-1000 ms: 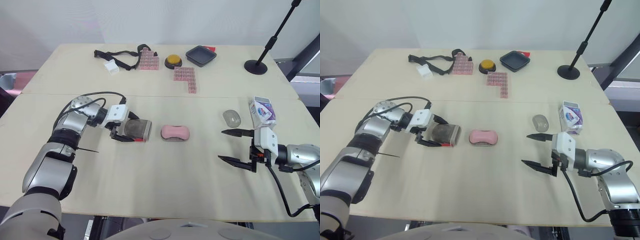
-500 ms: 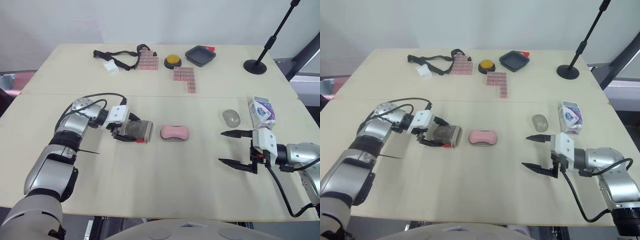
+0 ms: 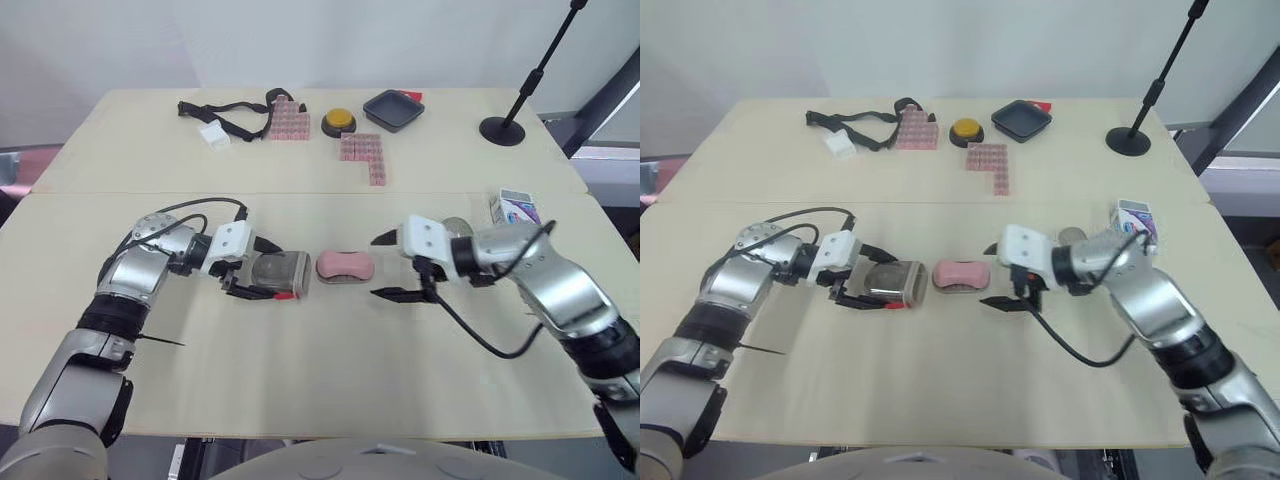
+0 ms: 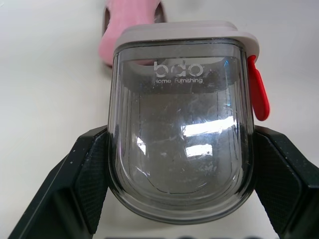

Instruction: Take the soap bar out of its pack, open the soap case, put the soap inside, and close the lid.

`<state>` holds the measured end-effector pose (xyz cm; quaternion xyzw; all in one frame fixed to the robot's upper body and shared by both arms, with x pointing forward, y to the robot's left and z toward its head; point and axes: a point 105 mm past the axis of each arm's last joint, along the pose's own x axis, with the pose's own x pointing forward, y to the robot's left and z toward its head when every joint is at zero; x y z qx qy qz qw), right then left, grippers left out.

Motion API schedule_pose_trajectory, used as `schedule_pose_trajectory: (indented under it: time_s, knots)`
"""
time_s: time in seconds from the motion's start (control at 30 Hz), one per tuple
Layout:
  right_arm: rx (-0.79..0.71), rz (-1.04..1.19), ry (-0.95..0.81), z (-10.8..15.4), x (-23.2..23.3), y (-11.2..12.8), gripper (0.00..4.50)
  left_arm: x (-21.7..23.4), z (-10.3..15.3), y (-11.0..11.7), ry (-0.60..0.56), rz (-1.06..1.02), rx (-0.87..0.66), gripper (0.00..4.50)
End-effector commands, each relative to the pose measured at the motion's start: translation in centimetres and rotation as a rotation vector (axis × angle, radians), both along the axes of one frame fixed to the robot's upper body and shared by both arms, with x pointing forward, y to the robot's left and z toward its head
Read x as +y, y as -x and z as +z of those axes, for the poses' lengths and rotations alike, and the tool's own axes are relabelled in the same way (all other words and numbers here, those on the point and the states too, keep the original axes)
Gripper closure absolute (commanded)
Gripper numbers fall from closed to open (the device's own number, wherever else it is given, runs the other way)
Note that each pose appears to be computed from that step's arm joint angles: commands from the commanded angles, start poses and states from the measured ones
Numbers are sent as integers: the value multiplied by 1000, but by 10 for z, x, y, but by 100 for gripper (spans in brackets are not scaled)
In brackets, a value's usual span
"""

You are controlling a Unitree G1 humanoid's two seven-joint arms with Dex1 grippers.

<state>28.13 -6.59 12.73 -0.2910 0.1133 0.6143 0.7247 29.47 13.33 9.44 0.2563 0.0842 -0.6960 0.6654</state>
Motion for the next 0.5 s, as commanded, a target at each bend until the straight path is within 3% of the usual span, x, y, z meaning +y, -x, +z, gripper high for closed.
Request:
schedule_pose_trajectory:
  time_s: [0.03,0.5]
  knots:
    - [-8,-11,15,2,15,-12,0,1,9,2,18,18,-26,102]
    - [64,-3,119,-22,33,-21,0,3,6,4,12,43,-31,102]
